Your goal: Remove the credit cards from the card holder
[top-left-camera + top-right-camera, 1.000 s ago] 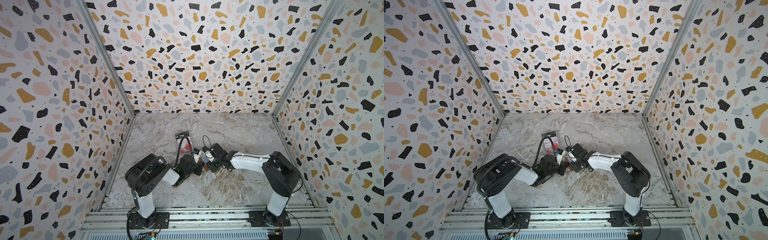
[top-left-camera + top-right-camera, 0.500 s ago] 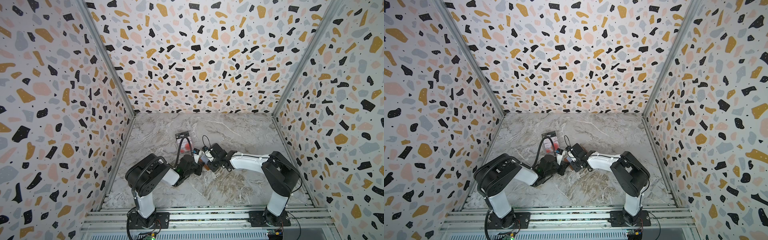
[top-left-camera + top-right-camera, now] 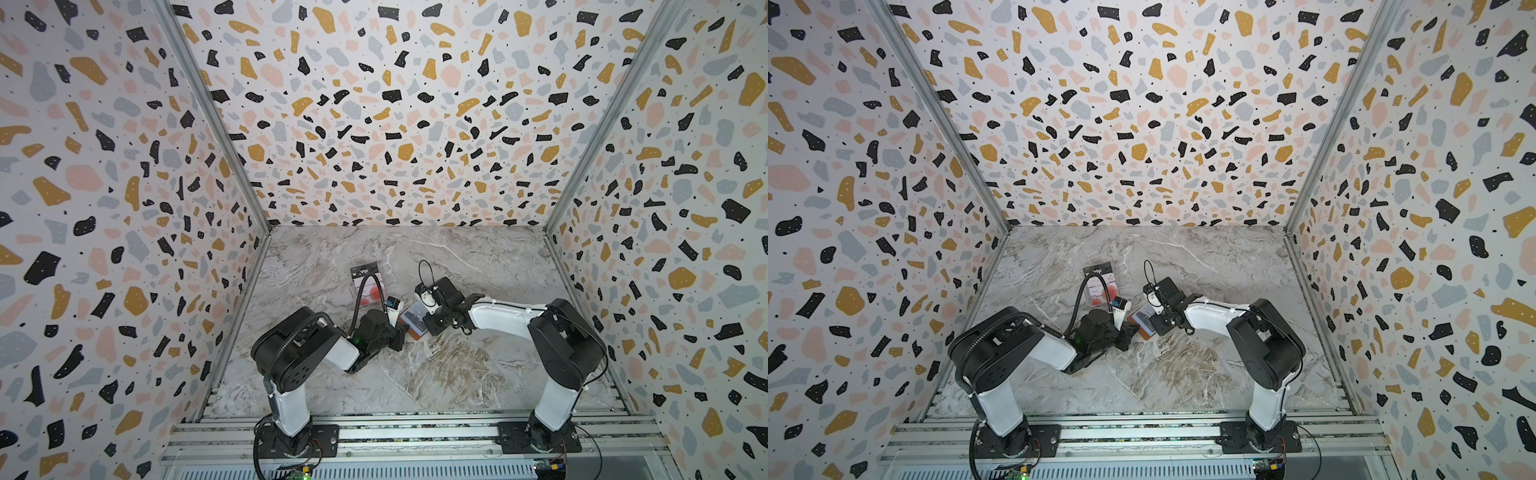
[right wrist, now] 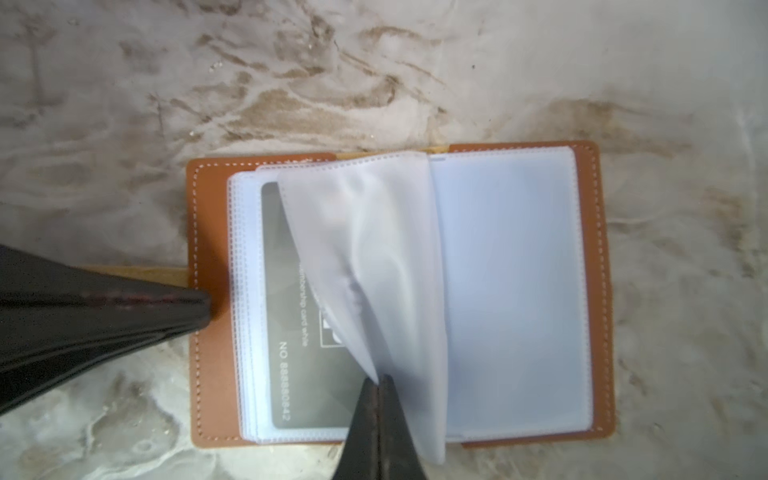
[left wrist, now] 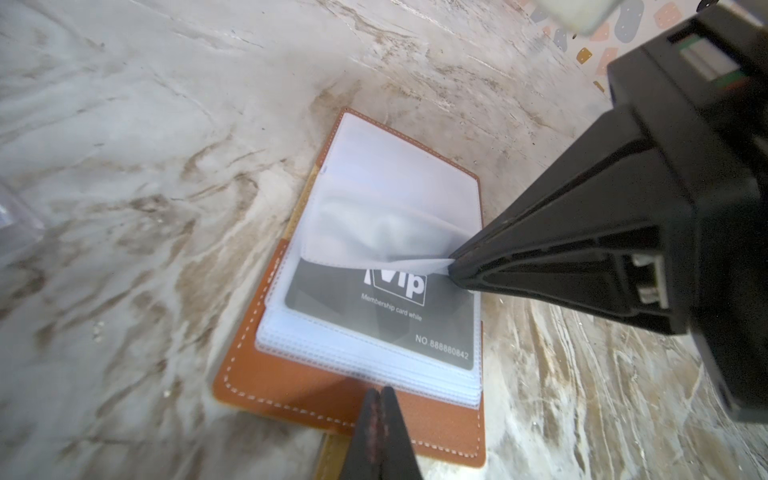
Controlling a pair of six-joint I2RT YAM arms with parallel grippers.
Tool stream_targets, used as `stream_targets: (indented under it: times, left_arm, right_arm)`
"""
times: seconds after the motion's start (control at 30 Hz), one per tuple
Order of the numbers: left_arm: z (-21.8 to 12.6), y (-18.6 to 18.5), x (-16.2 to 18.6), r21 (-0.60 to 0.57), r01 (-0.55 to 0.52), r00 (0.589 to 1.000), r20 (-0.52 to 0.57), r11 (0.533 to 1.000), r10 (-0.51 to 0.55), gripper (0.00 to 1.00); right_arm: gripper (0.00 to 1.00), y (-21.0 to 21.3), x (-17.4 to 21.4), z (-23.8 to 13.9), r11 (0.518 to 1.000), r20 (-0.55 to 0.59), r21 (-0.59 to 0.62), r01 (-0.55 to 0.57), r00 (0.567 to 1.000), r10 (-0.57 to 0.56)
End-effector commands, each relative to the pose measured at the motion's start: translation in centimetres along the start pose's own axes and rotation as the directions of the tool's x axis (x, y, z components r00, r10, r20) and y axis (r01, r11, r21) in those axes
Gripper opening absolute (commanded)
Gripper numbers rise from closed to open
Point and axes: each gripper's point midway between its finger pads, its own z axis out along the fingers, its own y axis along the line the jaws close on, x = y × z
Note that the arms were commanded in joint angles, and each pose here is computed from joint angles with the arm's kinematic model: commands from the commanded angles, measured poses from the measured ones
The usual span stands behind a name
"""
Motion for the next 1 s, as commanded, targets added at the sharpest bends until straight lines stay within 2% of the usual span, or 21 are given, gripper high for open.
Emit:
stream_targets:
  times: [0.0, 0.4, 0.5, 0.6, 0.67, 0.73, 0.8, 0.87, 0.97]
  left_arm:
    - [-0.1, 1.8, 4.7, -0.065, 0.002, 0.988, -0.151, 0.998, -0.012, 0.00]
    - [-0.3, 1.5, 4.3, -0.055, -0.009, 0.989, -0.149, 0.998, 0.000, 0.00]
    - [-0.4, 1.4, 4.2, -0.058, -0.014, 0.988, -0.152, 0.998, 0.005, 0.00]
    - [-0.5, 1.2, 3.6, -0.058, -0.019, 0.989, -0.146, 0.998, 0.010, 0.00]
    - [-0.6, 1.1, 3.1, -0.061, -0.024, 0.990, -0.144, 0.998, 0.015, 0.01]
    - [-0.7, 1.0, 2.6, -0.062, -0.030, 0.990, -0.140, 0.998, 0.021, 0.01]
    - [-0.8, 0.8, 1.9, -0.064, -0.038, 0.991, -0.134, 0.997, 0.029, 0.02]
    - [-0.9, 0.5, 1.1, -0.057, -0.040, 0.992, -0.121, 0.998, 0.033, 0.04]
    - [-0.8, -0.1, -0.1, -0.041, -0.044, 0.993, -0.107, 0.998, 0.039, 0.05]
  right_arm:
    - [0.00, -1.5, -2.0, -1.4, 0.998, 0.049, 0.053, -0.016, 0.999, 0.014]
    - [0.01, -5.6, -4.0, -2.2, 0.987, 0.088, 0.121, -0.105, 0.992, 0.095]
    - [0.07, -7.6, -3.5, -1.8, 0.969, 0.062, 0.202, -0.143, 0.989, 0.133]
    - [0.24, -9.7, -2.9, -2.1, 0.932, 0.032, 0.323, -0.164, 0.986, 0.162]
    - [0.34, -10.2, -2.9, -2.6, 0.922, 0.037, 0.342, -0.181, 0.983, 0.179]
    - [0.40, -10.2, -3.2, -3.2, 0.925, 0.054, 0.322, -0.204, 0.979, 0.197]
    - [0.44, -9.3, -3.8, -3.5, 0.947, 0.067, 0.253, -0.200, 0.980, 0.188]
    - [0.51, -7.0, -4.7, -3.6, 0.982, 0.085, 0.107, -0.154, 0.986, 0.146]
    - [0.55, -4.5, -5.4, -3.2, 0.986, 0.084, -0.074, -0.147, 0.985, 0.153]
